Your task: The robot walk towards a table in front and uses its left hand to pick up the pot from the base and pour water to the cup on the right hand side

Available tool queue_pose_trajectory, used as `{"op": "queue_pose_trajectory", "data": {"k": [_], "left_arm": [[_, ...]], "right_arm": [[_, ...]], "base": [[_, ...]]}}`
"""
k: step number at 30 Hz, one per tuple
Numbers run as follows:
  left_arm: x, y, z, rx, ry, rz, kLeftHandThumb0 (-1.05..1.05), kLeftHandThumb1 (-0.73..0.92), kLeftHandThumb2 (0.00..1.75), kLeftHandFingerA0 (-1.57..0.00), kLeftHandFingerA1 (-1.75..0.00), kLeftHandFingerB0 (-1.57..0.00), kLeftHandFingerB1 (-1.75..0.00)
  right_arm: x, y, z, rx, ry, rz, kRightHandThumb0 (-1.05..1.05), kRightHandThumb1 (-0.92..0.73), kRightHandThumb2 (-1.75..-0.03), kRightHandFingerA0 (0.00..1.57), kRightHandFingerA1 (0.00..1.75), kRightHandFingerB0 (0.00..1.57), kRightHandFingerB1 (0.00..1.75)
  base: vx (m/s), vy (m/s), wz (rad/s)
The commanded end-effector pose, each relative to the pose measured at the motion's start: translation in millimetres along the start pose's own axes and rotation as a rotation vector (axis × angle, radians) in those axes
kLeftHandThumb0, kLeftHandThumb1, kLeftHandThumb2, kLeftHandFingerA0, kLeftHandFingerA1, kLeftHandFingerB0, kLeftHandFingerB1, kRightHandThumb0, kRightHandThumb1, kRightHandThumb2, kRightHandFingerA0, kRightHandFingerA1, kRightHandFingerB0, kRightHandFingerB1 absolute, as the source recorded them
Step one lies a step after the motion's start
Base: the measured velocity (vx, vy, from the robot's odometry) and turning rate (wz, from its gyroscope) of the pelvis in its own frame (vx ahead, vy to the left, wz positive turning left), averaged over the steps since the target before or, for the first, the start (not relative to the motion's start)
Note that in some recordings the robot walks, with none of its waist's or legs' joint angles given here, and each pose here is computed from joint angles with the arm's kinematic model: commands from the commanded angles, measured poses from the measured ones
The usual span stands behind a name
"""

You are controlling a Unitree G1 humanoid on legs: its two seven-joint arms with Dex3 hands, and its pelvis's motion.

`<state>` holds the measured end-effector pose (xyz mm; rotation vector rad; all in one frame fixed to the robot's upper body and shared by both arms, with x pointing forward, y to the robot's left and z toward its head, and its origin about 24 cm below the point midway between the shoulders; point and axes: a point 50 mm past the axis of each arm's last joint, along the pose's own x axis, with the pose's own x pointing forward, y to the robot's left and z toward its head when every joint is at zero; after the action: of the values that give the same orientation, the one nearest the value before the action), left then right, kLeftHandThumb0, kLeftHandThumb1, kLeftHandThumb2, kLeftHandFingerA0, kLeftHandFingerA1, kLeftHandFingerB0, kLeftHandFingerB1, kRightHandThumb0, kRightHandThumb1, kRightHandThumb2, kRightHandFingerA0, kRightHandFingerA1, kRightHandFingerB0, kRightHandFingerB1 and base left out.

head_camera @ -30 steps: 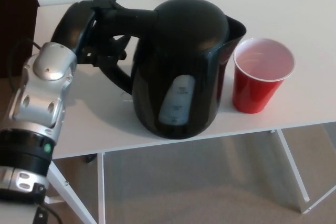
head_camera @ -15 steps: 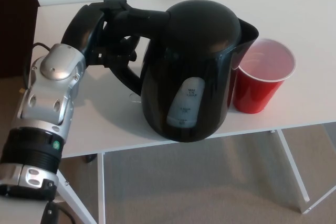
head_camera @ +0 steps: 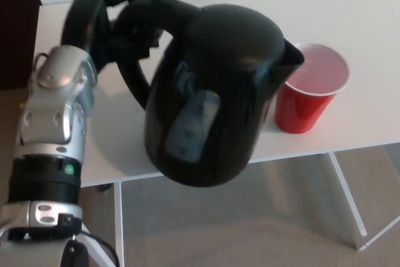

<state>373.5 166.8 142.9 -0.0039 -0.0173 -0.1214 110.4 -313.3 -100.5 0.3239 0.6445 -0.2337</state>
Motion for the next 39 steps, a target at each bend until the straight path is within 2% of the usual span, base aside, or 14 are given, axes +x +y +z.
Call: {"op": "queue_pose_trajectory", "data": {"k": [1, 7, 8, 11, 12, 14, 17, 19, 22, 25, 28, 29, 38, 39], "left_arm": [[4.6, 4.6, 26.7, -0.044, -0.067, 0.038, -0.09, 0.62, 0.96, -0.67, -1.7, -0.71, -1.44], [10.0, 5.1, 44.6, 0.011, -0.109, 0.074, -0.08, 0.61, 0.92, -0.67, -1.66, -0.7, -1.41], [11.8, 4.0, 49.2, 0.032, -0.118, 0.083, -0.08, 0.6, 0.91, -0.78, -1.58, -0.77, -1.34], [15.5, 1.7, 59.7, 0.069, -0.138, 0.104, -0.06, 0.63, 0.92, -0.75, -1.58, -0.77, -1.3], [17.5, 0.8, 64.0, 0.078, -0.149, 0.11, -0.08, 0.63, 0.95, -0.84, -1.58, -0.8, -1.31], [20.4, -1.5, 69.5, 0.106, -0.164, 0.123, -0.08, 0.63, 0.95, -0.86, -1.57, -0.82, -1.3], [23.6, -9.0, 75.5, 0.238, -0.203, 0.16, -0.09, 0.68, 0.85, -0.87, -1.57, -0.83, -1.3], [24.0, -9.4, 75.6, 0.247, -0.205, 0.164, -0.09, 0.68, 0.85, -0.87, -1.57, -0.83, -1.3], [22.8, -22.5, 79.9, 0.431, -0.282, 0.174, -0.07, 0.66, 0.89, -0.81, -1.51, -0.78, -1.34], [22.8, -29.9, 81.5, 0.503, -0.31, 0.172, -0.06, 0.67, 0.87, -0.87, -1.58, -0.82, -1.32], [22.9, -35.0, 82.2, 0.547, -0.333, 0.173, -0.06, 0.69, 0.87, -0.81, -1.62, -0.79, -1.35], [22.5, -40.0, 83.6, 0.597, -0.352, 0.175, -0.05, 0.7, 0.87, -0.75, -1.71, -0.72, -1.46], [21.4, -60.2, 94.9, 0.793, -0.428, 0.187, -0.05, 0.73, 0.79, -0.72, -1.75, -0.68, -1.49], [20.9, -66.9, 100.6, 0.868, -0.464, 0.193, -0.18, 0.76, 0.59, -0.7, -1.75, -0.68, -1.34]], "right_arm": [[-1.3, -3.5, 4.2, -0.017, 0.021, -0.021, -0.06, -0.48, -0.9, 0.35, 0.6, 0.27, 0.55], [-0.8, -2.0, 5.8, -0.009, 0.041, -0.022, -0.06, -0.48, -0.9, 0.33, 0.6, 0.26, 0.55], [-0.7, -1.7, 6.2, -0.018, 0.039, -0.02, -0.07, -0.47, -0.9, 0.34, 0.6, 0.29, 0.56], [-0.4, -0.6, 7.9, -0.035, 0.037, -0.018, -0.08, -0.47, -0.9, 0.34, 0.6, 0.27, 0.55], [0.8, 0.1, 9.9, -0.031, 0.037, -0.022, -0.07, -0.47, -0.9, 0.35, 0.61, 0.26, 0.54], [2.2, 0.9, 11.9, -0.026, 0.035, -0.025, -0.08, -0.47, -0.9, 0.36, 0.61, 0.26, 0.54], [4.0, 0.5, 11.8, -0.018, 0.038, -0.029, -0.08, -0.47, -0.9, 0.39, 0.62, 0.27, 0.55], [4.0, 0.4, 11.8, -0.018, 0.038, -0.029, -0.08, -0.47, -0.9, 0.39, 0.62, 0.27, 0.55], [4.4, 2.1, 11.9, -0.038, 0.044, -0.022, -0.09, -0.49, -0.9, 0.37, 0.61, 0.24, 0.54], [4.4, 2.2, 11.6, -0.026, 0.044, -0.021, -0.1, -0.46, -0.89, 0.4, 0.63, 0.26, 0.54], [4.4, 2.2, 11.6, -0.023, 0.046, -0.026, -0.1, -0.46, -0.89, 0.39, 0.62, 0.27, 0.55], [4.3, 2.5, 12.1, -0.03, 0.046, -0.022, -0.09, -0.47, -0.9, 0.36, 0.61, 0.25, 0.54], [6.0, 3.9, 15.4, -0.052, 0.047, -0.012, -0.09, -0.47, -0.9, 0.37, 0.61, 0.26, 0.54], [6.4, 5.1, 16.7, -0.066, 0.038, 0.002, -0.09, -0.65, -0.58, 0.44, 0.54, 0.36, 0.45]], "base": [[0.0, 0.0, 0.0], [0.0, 0.0, 0.0], [0.0, 0.0, 0.0], [0.0, 0.0, 0.0], [0.0, 0.0, 0.0], [0.0, 0.0, 0.0], [0.0, 0.0, 0.0], [0.0, 0.0, 0.0], [0.0, 0.0, 0.0], [0.0, 0.0, 0.0], [0.0, 0.0, 0.0], [0.0, 0.0, 0.0], [0.0, 0.0, 0.0], [0.0, 0.0, 0.0]]}}
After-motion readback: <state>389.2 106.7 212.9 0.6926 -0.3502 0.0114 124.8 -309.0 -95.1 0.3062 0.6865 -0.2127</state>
